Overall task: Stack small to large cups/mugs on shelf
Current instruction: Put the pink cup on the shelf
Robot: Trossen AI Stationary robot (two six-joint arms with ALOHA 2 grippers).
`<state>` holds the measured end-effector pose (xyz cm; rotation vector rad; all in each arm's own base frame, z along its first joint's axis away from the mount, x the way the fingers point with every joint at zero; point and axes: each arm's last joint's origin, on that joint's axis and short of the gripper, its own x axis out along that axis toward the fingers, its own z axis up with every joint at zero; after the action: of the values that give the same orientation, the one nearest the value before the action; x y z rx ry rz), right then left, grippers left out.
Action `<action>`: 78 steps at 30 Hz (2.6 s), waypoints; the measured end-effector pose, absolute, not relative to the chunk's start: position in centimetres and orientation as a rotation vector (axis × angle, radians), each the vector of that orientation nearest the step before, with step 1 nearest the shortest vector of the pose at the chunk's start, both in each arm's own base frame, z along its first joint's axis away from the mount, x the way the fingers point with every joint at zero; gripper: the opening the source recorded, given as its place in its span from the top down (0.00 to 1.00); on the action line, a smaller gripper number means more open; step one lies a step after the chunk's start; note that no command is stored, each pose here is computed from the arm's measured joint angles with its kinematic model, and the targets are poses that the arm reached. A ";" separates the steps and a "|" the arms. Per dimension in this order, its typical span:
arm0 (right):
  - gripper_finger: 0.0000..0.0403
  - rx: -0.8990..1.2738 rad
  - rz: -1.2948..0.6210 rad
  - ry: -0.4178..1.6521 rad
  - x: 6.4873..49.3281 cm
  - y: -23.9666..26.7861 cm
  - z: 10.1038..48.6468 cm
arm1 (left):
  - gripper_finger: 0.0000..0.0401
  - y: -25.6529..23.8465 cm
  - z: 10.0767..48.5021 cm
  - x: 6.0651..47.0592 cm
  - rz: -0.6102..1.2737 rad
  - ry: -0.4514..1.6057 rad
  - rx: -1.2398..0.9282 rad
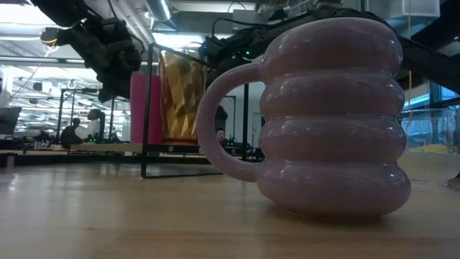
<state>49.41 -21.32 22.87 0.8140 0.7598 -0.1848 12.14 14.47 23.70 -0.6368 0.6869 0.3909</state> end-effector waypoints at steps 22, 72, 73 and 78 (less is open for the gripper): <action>0.90 0.343 -0.447 0.857 41.5 -24.6 31.9 | 0.98 11.8 25.3 10.2 0.471 0.670 -0.717; 0.90 0.250 -0.598 0.721 37.5 -24.3 38.4 | 0.98 5.0 21.2 14.0 0.420 0.538 -0.906; 0.90 0.250 -0.598 0.721 37.5 -24.3 38.4 | 0.98 5.0 21.2 14.1 0.423 0.533 -0.903; 0.90 0.251 -0.598 0.721 37.5 -24.3 38.4 | 0.98 5.1 21.2 14.1 0.439 0.526 -0.895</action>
<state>37.50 -24.32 38.42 0.2506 0.7213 -0.5977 14.06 5.06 21.20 -0.8951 0.5255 0.4388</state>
